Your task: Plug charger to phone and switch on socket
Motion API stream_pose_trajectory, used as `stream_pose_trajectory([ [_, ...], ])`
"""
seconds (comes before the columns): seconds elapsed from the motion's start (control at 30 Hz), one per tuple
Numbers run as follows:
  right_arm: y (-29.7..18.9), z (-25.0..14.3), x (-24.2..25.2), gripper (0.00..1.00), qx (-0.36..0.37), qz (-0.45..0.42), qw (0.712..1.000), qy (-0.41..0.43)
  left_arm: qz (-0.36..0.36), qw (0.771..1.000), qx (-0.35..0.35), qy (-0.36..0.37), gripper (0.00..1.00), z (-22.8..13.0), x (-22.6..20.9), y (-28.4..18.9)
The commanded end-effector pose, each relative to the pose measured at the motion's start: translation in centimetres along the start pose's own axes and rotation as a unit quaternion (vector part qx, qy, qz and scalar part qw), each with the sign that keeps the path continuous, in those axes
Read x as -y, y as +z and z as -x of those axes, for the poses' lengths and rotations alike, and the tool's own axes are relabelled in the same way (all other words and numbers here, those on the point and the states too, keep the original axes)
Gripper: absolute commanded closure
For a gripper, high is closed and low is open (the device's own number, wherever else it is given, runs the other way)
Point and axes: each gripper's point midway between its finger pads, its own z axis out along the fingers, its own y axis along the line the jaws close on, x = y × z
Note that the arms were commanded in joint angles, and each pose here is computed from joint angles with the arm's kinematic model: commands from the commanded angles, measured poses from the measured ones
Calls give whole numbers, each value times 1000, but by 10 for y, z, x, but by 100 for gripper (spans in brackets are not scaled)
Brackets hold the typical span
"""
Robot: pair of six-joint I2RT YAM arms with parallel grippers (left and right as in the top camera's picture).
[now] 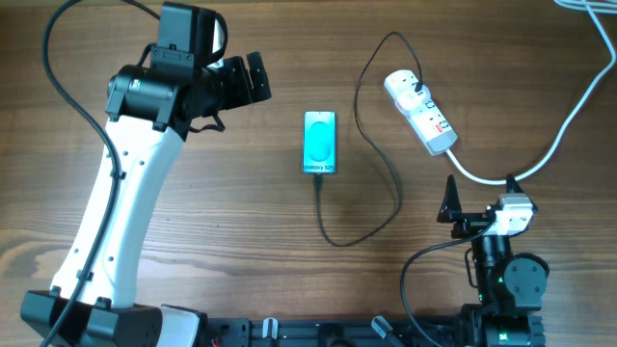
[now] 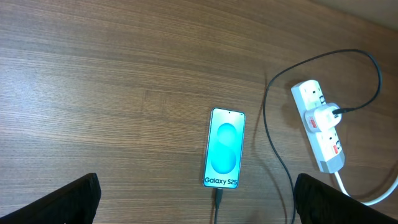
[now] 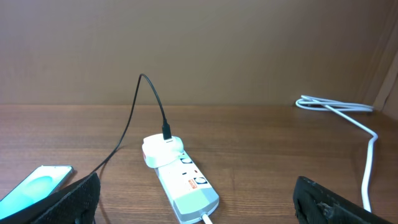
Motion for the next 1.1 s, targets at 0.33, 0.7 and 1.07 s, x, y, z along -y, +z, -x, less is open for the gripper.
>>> stream_pose_trajectory([
  [0.33, -1, 3, 2, 0, 7, -6, 1000, -9, 147, 988, -50, 15, 0, -63, -74, -3],
  [0.7, -1, 3, 2, 0, 7, -6, 1000, -9, 89, 995, 51, 19, 0, -126, -102, -12],
  [1.07, -1, 3, 2, 0, 7, -6, 1000, -9, 62, 988, 117, 80, 0, -166, -130, -21],
])
